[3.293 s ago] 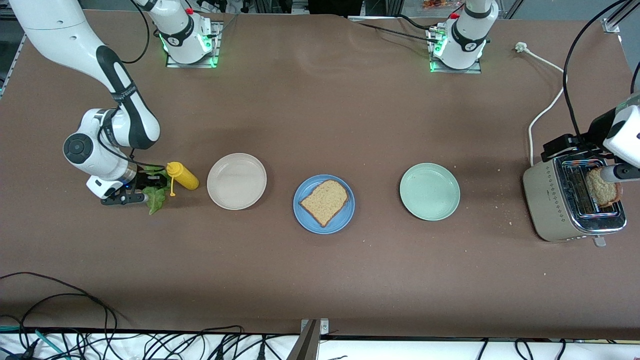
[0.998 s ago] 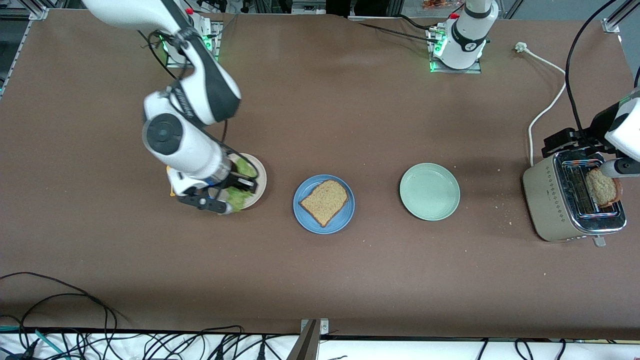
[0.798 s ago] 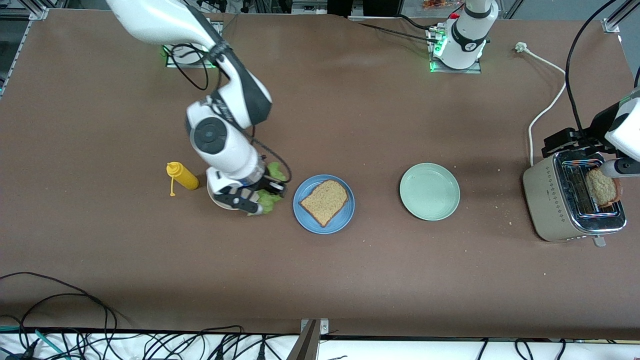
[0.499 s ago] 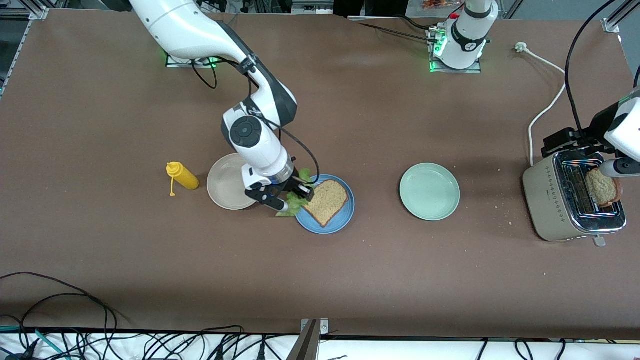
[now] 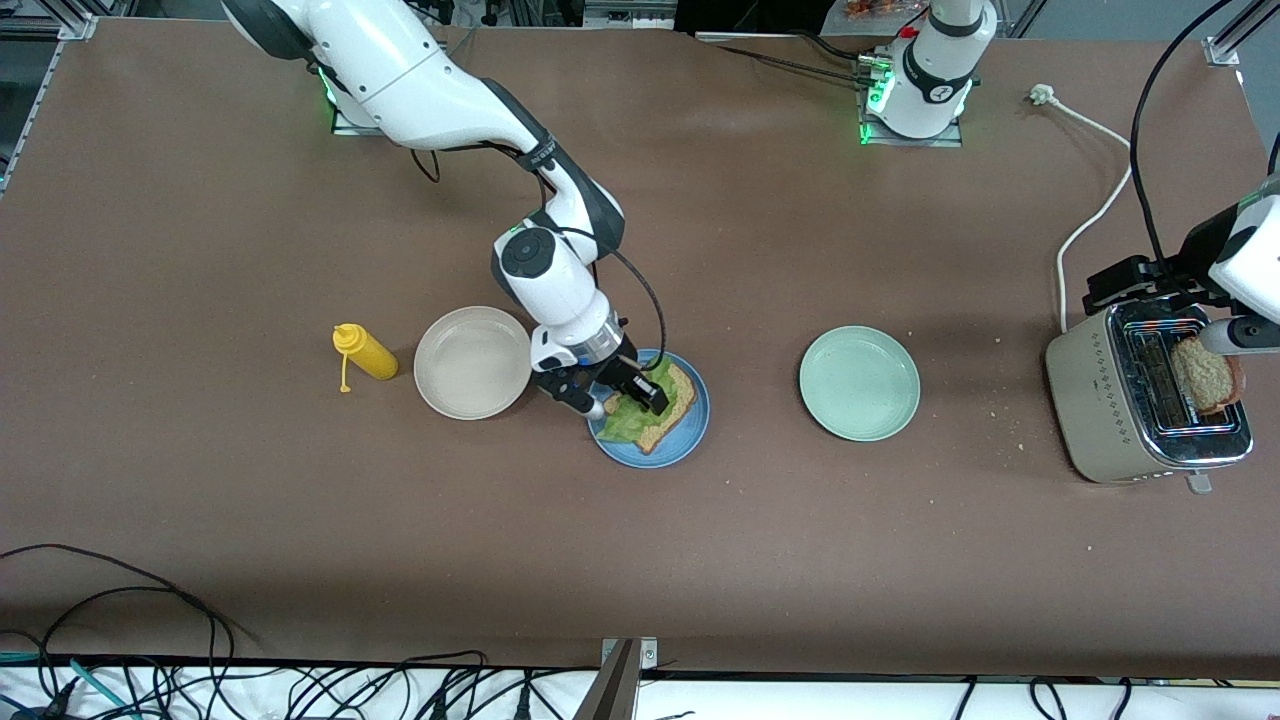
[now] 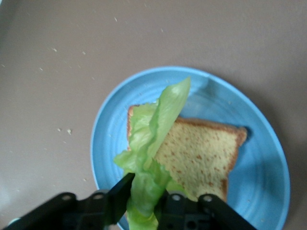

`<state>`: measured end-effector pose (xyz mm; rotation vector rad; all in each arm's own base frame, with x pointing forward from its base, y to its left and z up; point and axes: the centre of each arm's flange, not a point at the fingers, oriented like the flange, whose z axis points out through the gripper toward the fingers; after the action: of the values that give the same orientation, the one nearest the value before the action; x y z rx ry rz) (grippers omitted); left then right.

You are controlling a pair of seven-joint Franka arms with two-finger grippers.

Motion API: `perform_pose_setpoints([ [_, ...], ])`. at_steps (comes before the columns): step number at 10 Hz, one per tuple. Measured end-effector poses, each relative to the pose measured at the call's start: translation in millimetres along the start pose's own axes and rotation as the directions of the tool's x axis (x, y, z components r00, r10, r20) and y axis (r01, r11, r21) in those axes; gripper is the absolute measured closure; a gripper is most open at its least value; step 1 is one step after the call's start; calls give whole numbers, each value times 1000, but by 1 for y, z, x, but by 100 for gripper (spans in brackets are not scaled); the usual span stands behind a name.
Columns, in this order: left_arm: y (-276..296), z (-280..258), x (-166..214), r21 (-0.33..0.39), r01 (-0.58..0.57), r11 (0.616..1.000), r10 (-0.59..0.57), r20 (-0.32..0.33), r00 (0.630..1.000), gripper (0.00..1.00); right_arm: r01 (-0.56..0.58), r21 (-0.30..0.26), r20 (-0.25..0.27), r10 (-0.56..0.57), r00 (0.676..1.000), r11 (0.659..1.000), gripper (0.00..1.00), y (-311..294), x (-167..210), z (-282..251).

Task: Make sandwich in blue plate with both arms
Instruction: 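Open the right gripper to drop the lettuce onto the bread, then move the right gripper back toward the yellow squeeze bottle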

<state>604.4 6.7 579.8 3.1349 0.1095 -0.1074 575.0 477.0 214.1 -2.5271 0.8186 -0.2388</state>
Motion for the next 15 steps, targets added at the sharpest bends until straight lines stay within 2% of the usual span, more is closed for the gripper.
perform_pose_setpoints([
  [2,0,0,0,0,1,1000,-1,0,1000,0,4,-52,21,-3,1000,999,56,0,-8,3],
  [4,-1,0,0,0,1,1000,-1,0,1000,0,14,-164,56,-5,998,986,28,-3,-7,-4],
  [6,-1,0,0,0,2,1000,-2,0,1000,0,71,-266,65,-56,996,961,1,-23,-3,-32],
  [8,-1,0,0,0,2,1000,-2,0,1000,0,124,-387,83,-99,992,914,0,-50,9,-78],
  [10,-1,0,0,0,2,1000,-2,0,1000,0,259,-466,141,-217,966,846,0,-57,29,-108],
  [11,-3,0,0,0,5,1000,-5,1,1000,0,354,-494,199,-293,935,794,0,-54,46,-121],
  [12,-6,1,1,1,11,1000,-11,1,1000,0,466,-502,271,-379,885,729,0,-50,69,-136],
  [14,-21,3,2,-1,35,999,-35,6,999,0,634,-474,399,-493,774,611,0,-39,113,-177],
  [15,-28,6,4,-2,42,999,-42,11,999,0,680,-458,442,-517,733,572,0,-32,132,-195],
])
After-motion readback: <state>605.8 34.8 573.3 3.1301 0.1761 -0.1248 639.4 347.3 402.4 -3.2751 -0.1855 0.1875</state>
